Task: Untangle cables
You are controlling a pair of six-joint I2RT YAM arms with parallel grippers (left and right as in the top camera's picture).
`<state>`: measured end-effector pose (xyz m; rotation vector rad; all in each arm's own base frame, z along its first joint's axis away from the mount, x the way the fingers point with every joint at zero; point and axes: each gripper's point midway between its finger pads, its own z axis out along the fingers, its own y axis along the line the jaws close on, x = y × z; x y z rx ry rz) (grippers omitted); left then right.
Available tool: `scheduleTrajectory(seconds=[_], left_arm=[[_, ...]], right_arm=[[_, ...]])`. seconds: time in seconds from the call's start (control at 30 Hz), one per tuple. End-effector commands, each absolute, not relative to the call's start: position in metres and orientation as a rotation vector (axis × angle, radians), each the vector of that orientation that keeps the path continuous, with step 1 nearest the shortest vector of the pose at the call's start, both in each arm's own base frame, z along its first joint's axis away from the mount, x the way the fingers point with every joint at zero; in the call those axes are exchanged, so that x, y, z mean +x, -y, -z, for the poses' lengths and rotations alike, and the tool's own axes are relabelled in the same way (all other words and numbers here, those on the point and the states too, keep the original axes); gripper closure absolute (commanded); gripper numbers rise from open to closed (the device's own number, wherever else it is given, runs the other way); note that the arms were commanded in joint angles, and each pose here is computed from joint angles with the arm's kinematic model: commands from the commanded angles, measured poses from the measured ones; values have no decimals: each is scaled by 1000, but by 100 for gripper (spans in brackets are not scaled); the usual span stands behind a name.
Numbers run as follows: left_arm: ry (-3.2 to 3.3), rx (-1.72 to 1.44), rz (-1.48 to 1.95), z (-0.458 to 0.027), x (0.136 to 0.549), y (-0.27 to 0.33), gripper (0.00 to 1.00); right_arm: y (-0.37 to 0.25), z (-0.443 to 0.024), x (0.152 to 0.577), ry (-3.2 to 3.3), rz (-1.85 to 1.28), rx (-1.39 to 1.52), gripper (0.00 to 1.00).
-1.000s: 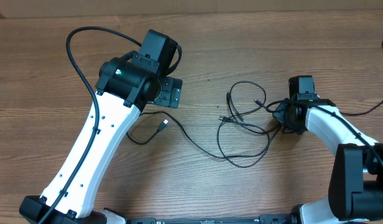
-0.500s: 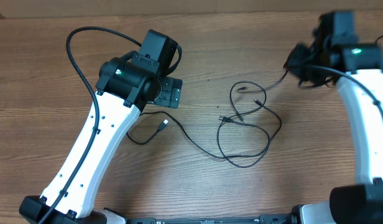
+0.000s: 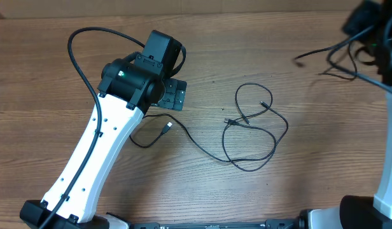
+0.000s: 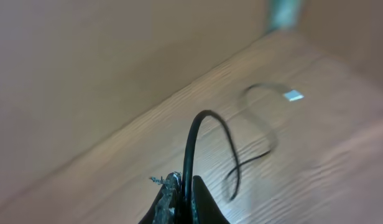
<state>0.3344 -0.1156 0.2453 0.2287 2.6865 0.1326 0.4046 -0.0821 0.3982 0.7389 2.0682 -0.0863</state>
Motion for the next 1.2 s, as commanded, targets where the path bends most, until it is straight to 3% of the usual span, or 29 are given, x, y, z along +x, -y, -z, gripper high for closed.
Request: scheduleTrajectory(seconds=[0.0,0.33,0.6,0.63,0.67,0.7,0.8,0.83,1.17], left_arm=[[-2681,233,-128,-247,337,116,0],[-2681,233,-128,-247,337,116,0],[-2681,233,-128,-247,337,116,0],[-2681,233,-128,-247,337,116,0],[-2681,234,-128,-247,337,116,0],[-2681,234,-128,-247,337,116,0],[-2681,233,-128,-247,337,116,0],[-2681,233,-128,-247,337,116,0],[-2681,233,-128,-247,337,116,0]], right_arm=[[154,-410,389,-1941,294,914,96],[305,-366,374,-1809,477,1239,96],[346,-315,377,-1878,404,1324,96],[348,-310,377,-1885,402,1330,92],[349,-308,378,-1891,397,1332,81],[348,-304,380,-1903,381,1332,55],[340,-299,387,-1934,310,1312,5],[338,-298,390,-1941,285,1303,0],[309,-288,403,-2025,69,1250,0]])
